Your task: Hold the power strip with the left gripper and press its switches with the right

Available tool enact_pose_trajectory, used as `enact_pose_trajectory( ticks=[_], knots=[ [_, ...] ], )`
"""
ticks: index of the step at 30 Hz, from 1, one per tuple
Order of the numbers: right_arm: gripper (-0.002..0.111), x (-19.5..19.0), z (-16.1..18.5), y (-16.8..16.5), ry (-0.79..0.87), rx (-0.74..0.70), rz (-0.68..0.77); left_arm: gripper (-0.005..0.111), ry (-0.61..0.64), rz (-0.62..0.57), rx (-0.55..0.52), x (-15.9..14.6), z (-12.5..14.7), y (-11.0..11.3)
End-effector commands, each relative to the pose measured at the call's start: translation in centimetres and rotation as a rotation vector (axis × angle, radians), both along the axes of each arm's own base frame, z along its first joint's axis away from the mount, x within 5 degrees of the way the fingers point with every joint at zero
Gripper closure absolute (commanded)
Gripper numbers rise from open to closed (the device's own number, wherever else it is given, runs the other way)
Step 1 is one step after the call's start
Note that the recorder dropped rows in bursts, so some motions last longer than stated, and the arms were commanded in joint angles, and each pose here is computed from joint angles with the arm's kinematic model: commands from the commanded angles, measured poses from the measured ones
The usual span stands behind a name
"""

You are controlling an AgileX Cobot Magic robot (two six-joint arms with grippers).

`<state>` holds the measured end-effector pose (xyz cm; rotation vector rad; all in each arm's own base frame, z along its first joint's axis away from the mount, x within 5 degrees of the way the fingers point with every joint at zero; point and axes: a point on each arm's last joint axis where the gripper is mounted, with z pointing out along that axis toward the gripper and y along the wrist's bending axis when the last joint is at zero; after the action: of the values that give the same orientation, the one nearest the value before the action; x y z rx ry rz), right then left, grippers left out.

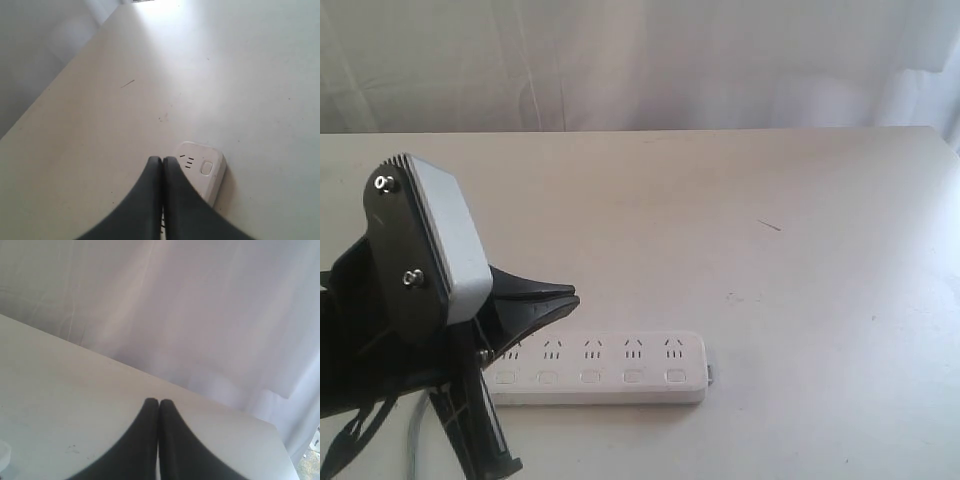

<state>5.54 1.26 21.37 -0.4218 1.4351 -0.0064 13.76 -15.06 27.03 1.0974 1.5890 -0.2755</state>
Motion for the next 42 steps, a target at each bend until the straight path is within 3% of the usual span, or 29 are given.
enact_pose_trajectory(
  ticks=[1, 8, 14, 18, 24, 29, 38, 42],
  knots=[
    [0.108, 0.0, -0.2, -0.2, 0.001, 0.0, -0.019, 0.107, 0.035, 0.048, -0.085, 0.0, 0.3, 0.2],
    [0.108, 0.0, -0.2, -0.2, 0.002, 0.001, -0.022, 0.107, 0.039, 0.088, -0.124, -0.3, 0.4, 1.3],
    [0.108, 0.0, -0.2, -0.2, 0.002, 0.002, -0.02, 0.107, 0.14, 0.297, -0.147, 0.9, -2.5, 4.4],
    [0.108, 0.0, -0.2, -0.2, 0.002, 0.002, -0.02, 0.107, 0.176, 0.458, -0.264, 1.1, -3.5, 7.0],
    [0.108, 0.0, -0.2, -0.2, 0.002, 0.002, -0.021, 0.107, 0.044, 0.519, -0.424, -0.6, -3.0, 10.1],
    [0.108, 0.0, -0.2, -0.2, 0.002, 0.002, -0.021, 0.107, 0.005, 0.56, -0.473, -2.2, -3.3, 11.4],
    [0.108, 0.0, -0.2, -0.2, 0.002, 0.002, -0.02, 0.107, -0.013, 0.655, -0.534, -5.2, -7.0, 13.0],
    [0.108, 0.0, -0.2, -0.2, 0.002, 0.002, -0.02, 0.107, -0.006, 0.732, -0.544, -5.7, -7.3, 13.6]
  ],
)
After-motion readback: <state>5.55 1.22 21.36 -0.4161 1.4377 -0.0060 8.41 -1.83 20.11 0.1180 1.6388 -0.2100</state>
